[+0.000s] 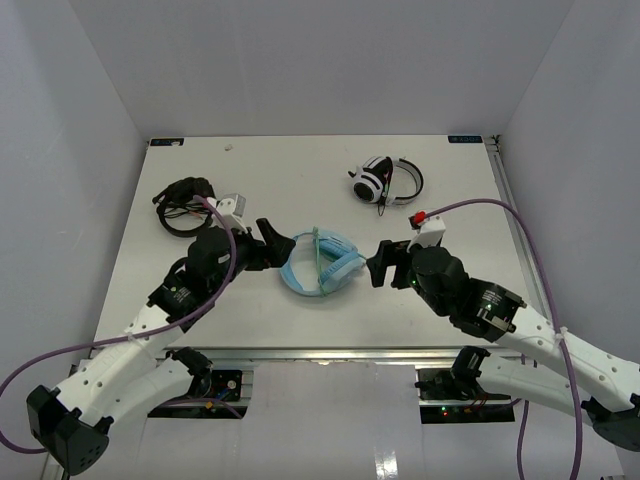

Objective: Wrap the headphones

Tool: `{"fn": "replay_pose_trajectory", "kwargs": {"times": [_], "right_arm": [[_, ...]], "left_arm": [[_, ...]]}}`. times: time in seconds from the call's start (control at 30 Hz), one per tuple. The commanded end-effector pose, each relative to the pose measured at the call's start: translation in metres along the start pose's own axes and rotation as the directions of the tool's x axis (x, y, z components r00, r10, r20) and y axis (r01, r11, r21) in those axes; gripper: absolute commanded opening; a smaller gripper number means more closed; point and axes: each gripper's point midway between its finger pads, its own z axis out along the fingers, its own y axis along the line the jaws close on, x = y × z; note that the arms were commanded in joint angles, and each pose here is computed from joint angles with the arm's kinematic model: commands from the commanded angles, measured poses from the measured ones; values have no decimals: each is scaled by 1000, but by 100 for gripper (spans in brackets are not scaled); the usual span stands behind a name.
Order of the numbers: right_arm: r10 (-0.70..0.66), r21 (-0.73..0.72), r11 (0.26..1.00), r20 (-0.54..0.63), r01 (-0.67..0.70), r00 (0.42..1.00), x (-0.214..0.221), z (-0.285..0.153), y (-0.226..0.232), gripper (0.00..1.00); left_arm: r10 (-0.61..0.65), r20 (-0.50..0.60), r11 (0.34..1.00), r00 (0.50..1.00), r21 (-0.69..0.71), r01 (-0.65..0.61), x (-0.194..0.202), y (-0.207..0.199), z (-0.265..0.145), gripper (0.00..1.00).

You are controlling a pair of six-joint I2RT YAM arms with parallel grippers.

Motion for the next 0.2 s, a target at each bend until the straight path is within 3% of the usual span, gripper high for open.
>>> {"fn": "replay_pose_trajectory", "kwargs": {"times": [0.0, 0.17], "right_arm": [[6, 13, 1000, 33, -6, 999, -6, -1, -2, 90], [4, 18, 1000, 35, -5, 999, -5, -1, -4, 90]], "left_arm": [[4, 19, 999, 1000, 38, -5, -5, -7, -6, 98], [5, 17, 999, 1000, 40, -6, -3, -7, -4, 98]]}}
